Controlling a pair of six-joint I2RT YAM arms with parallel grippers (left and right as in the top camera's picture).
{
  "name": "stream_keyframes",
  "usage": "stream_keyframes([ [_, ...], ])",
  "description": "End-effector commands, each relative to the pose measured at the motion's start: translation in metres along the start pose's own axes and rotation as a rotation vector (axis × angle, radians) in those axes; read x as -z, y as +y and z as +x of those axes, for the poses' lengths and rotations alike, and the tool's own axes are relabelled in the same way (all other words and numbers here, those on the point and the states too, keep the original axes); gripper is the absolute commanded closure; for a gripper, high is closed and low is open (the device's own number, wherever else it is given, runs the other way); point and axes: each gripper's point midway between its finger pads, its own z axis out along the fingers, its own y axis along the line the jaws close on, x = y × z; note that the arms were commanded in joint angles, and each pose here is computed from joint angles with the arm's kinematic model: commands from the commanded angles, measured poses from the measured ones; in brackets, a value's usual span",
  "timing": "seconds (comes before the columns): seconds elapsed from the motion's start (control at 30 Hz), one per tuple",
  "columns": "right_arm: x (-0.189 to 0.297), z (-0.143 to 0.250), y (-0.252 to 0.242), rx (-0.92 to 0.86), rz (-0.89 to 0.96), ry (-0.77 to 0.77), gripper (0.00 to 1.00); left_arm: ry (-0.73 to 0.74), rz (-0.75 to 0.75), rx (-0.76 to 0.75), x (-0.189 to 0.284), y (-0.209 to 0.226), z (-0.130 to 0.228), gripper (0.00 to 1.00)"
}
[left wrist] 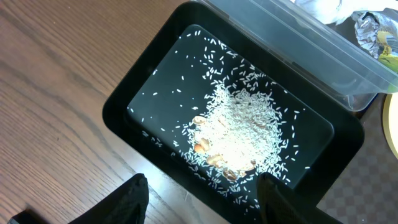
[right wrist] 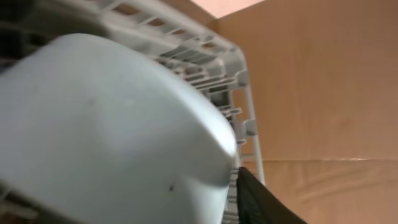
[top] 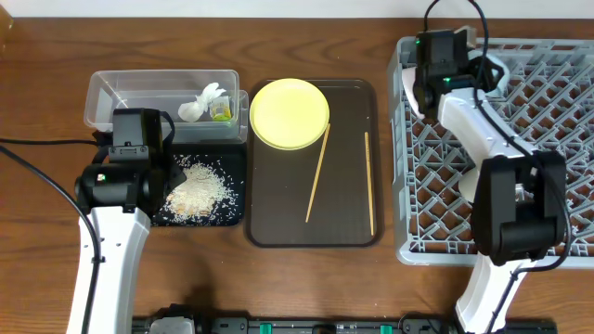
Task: Sort waste into correct bins and load items into the dishwasher rack
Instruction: 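Move the right gripper back to the brown tray and grasp a chopstick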
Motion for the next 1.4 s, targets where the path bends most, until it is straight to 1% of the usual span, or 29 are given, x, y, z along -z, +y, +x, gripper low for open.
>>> stream_keyframes([
  [0.0, 0.012, -0.001, 0.013, -0.090, -0.047, -0.013, 0.61, -0.004, -0.005, 0.021, 0.001, 0.002, -0.002, 0.42],
  [0.13, 0.030, -0.007, 0.010, -0.165, -0.173, -0.037, 0.57, -0.004, -0.005, 0.021, 0.001, 0.002, -0.002, 0.42],
  [0.2, 0.042, -0.012, 0.003, -0.224, -0.258, -0.059, 0.50, -0.004, -0.005, 0.021, 0.001, 0.002, -0.002, 0.41],
  [0.27, 0.065, -0.021, -0.009, -0.263, -0.374, -0.108, 0.41, -0.004, -0.005, 0.021, 0.001, 0.002, -0.002, 0.41],
  [0.3, 0.076, -0.024, -0.013, -0.274, -0.427, -0.132, 0.40, -0.004, -0.005, 0.021, 0.001, 0.002, -0.002, 0.42],
  [0.37, 0.107, -0.031, -0.012, -0.280, -0.582, -0.187, 0.39, -0.004, -0.005, 0.021, 0.001, 0.002, -0.002, 0.41],
  [0.43, 0.148, -0.032, -0.001, -0.264, -0.802, -0.234, 0.39, -0.005, -0.005, 0.022, 0.001, 0.002, -0.002, 0.41],
  [0.5, 0.189, -0.028, 0.012, -0.253, -1.018, -0.243, 0.39, -0.005, -0.005, 0.022, 0.001, 0.002, -0.002, 0.41],
  [0.57, 0.223, -0.016, 0.027, -0.229, -1.183, -0.210, 0.41, -0.005, -0.005, 0.022, 0.001, 0.002, -0.002, 0.42],
  [0.67, 0.254, 0.006, 0.050, -0.193, -1.308, -0.103, 0.42, -0.005, -0.005, 0.022, 0.001, 0.002, -0.002, 0.41],
  [0.77, 0.274, 0.026, 0.075, -0.112, -1.336, -0.049, 0.44, -0.005, -0.004, 0.022, 0.001, 0.002, -0.002, 0.41],
  [0.83, 0.276, 0.037, 0.090, -0.091, -1.302, -0.007, 0.46, -0.005, -0.004, 0.022, 0.001, 0.002, -0.002, 0.41],
  [1.0, 0.264, 0.065, 0.127, -0.117, -1.161, 0.136, 0.45, -0.005, -0.005, 0.022, 0.001, 0.002, -0.002, 0.41],
  [1.2, 0.250, 0.097, 0.167, -0.119, -1.090, 0.298, 0.46, -0.005, -0.005, 0.022, 0.001, 0.002, -0.002, 0.41],
  [1.37, 0.230, 0.116, 0.189, -0.109, -1.004, 0.378, 0.45, -0.005, -0.005, 0.022, 0.001, 0.002, -0.002, 0.41],
])
